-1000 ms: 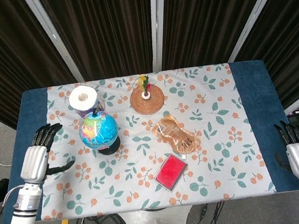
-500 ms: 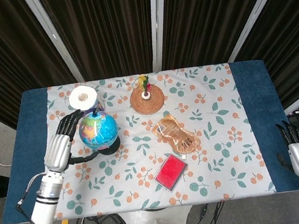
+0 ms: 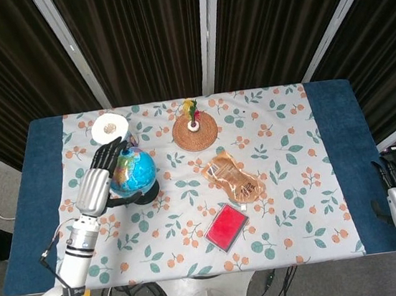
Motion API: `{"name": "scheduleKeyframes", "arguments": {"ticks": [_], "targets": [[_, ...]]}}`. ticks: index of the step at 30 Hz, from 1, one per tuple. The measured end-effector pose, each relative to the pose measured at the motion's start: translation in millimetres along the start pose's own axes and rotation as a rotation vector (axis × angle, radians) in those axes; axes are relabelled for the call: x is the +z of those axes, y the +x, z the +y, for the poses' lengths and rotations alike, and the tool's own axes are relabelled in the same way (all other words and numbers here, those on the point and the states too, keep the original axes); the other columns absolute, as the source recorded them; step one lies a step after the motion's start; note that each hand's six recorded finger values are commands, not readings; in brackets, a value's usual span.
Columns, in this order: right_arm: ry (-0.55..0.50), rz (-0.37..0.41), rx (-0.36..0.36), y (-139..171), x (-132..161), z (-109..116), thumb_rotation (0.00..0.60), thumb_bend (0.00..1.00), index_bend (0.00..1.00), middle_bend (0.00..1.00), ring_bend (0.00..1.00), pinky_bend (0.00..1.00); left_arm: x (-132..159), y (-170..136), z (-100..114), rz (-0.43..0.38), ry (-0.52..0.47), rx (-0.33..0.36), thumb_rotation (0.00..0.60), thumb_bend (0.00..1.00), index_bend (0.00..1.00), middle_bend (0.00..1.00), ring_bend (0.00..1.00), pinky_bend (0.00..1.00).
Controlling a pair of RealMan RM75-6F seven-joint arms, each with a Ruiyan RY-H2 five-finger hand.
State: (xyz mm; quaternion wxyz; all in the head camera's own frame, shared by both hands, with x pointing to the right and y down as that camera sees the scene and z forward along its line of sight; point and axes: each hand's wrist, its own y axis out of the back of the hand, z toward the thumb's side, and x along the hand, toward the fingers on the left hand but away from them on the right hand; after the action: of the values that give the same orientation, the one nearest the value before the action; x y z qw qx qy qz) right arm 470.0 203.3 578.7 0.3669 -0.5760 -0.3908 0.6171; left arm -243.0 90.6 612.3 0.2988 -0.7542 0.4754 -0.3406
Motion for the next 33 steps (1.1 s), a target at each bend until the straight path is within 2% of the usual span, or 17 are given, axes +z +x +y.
{"name": "scheduleKeyframes", "arguments": {"ticks": [21, 33], "targets": [[-0.003, 0.001, 0.011, -0.6, 1.2, -2.8, 0.600, 0.30, 0.00, 0.00, 0.00, 0.00, -15.2, 0.8, 1.0, 0.050, 0.043, -0.004, 0.600, 0.00, 0.04, 0.00, 0.00, 0.00], [-0.008, -0.001, 0.031, -0.6, 2.1, -9.9, 0.600, 0.31, 0.00, 0.00, 0.00, 0.00, -36.9, -15.5, 22.2, 0.094, 0.060, 0.051, 0.600, 0.00, 0.04, 0.00, 0.00, 0.00]]}}
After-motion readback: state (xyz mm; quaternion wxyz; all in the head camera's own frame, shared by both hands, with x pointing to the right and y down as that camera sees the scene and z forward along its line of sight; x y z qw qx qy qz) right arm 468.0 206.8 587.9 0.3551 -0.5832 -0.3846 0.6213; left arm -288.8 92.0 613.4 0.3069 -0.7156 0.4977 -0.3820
